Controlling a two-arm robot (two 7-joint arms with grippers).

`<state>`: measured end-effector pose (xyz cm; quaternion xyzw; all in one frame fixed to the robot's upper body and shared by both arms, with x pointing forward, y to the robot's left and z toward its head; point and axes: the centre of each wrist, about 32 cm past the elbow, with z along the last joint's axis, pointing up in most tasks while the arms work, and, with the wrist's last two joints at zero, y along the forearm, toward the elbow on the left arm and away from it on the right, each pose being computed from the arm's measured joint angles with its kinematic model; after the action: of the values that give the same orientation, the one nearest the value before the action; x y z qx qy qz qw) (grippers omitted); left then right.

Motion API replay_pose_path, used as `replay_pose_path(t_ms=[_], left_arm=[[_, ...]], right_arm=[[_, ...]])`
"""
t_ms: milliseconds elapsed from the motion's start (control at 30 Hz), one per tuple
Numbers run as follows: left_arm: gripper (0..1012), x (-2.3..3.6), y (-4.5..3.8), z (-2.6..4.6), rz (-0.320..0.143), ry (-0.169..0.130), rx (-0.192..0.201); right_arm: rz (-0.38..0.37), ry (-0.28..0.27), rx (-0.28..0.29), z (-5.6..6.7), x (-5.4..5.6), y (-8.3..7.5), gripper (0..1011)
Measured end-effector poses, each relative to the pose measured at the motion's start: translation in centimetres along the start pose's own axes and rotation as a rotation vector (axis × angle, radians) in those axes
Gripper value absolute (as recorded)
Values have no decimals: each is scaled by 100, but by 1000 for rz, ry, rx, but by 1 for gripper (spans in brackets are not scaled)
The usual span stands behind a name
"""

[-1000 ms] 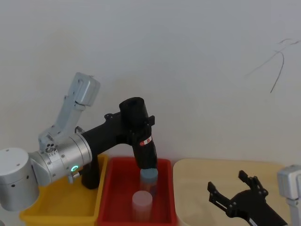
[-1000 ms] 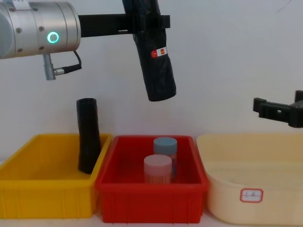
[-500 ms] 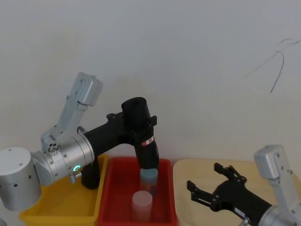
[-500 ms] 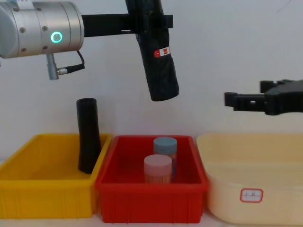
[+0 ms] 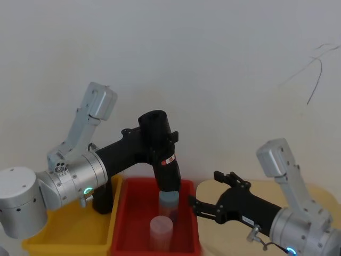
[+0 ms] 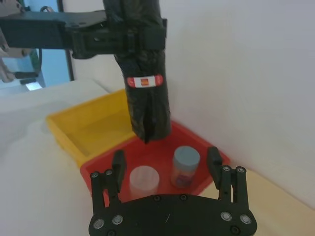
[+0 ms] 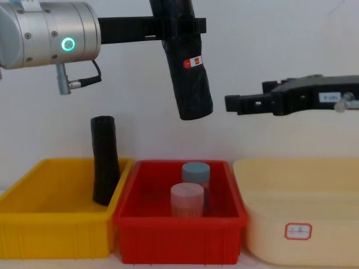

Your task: Pick up the garbage bag with the one hand and transfer it to the other hand.

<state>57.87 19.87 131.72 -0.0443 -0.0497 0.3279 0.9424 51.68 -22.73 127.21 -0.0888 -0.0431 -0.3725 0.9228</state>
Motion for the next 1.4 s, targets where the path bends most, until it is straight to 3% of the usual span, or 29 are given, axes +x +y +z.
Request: replay_pose_path(t_ms=[833, 1400], left_arm=[[442, -2, -4, 2, -1, 0, -1], [442, -2, -3, 1, -1, 0, -1]], right_arm=[[99, -13, 23, 207, 39, 455, 1000], [145, -19, 34, 225, 50, 720, 1000]])
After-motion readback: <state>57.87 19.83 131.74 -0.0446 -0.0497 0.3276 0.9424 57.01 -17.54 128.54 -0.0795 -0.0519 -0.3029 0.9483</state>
